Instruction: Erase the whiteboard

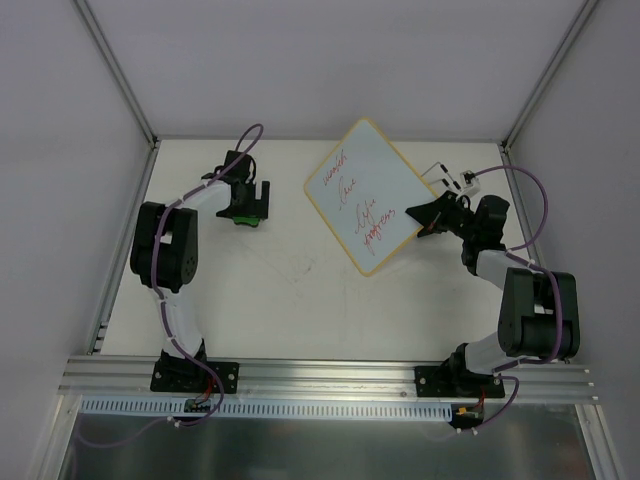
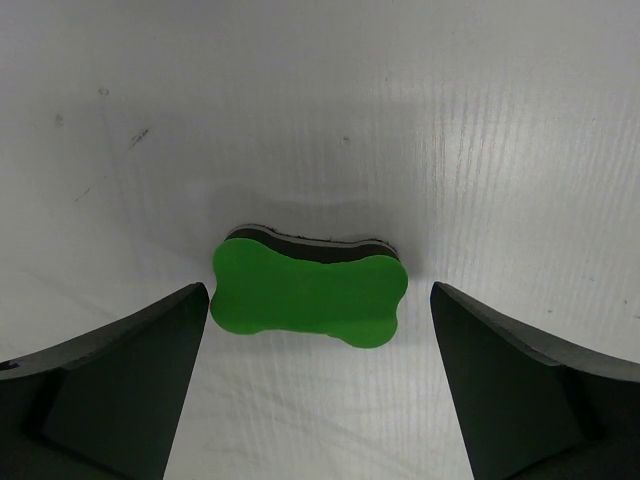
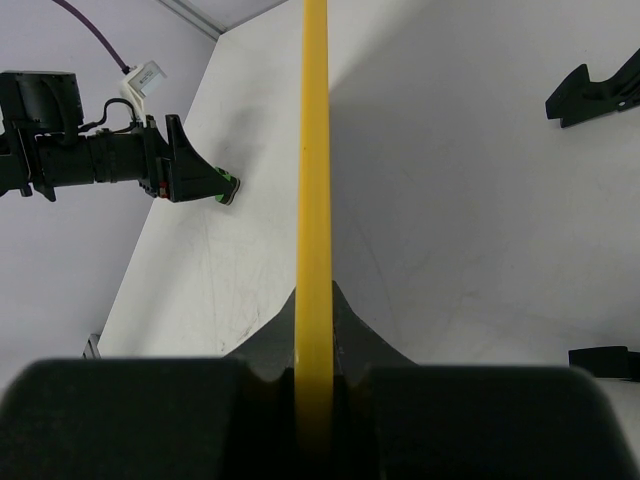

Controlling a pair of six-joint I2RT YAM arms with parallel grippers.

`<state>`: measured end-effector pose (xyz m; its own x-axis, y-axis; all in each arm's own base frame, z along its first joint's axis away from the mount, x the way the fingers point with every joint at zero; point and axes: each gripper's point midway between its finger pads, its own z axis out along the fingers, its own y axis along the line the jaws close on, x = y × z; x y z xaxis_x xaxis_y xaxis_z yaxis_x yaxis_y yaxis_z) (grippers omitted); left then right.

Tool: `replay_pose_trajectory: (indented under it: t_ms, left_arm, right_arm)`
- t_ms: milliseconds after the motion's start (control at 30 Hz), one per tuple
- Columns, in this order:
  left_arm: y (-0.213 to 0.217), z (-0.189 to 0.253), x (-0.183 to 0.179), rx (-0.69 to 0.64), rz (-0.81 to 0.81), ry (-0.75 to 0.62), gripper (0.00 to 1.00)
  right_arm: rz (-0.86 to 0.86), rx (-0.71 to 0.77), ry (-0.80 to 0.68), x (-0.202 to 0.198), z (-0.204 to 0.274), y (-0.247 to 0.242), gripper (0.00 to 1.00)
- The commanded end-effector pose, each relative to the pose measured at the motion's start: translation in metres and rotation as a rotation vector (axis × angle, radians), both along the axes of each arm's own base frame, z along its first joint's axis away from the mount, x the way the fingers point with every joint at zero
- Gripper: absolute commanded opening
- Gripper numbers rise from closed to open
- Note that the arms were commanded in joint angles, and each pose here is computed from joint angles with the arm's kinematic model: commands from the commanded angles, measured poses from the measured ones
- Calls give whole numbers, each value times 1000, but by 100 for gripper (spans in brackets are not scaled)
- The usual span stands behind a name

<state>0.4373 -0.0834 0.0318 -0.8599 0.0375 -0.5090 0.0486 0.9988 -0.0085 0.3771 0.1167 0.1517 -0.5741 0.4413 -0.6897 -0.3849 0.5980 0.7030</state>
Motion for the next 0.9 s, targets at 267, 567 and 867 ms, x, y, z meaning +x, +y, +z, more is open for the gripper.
replay_pose_trajectory:
  t_ms: [267, 567, 867]
  left_arm:
    - [-4, 4, 7, -1, -13, 23, 92]
    - [-4, 1, 7, 1, -12, 41, 87]
    - [-4, -1, 6, 4, -9, 50, 81]
  right_arm:
    - [32, -56, -80, 8, 7, 3, 0]
    - [40, -55, -78, 10, 6, 4, 0]
    - [43, -52, -87, 12, 10, 4, 0]
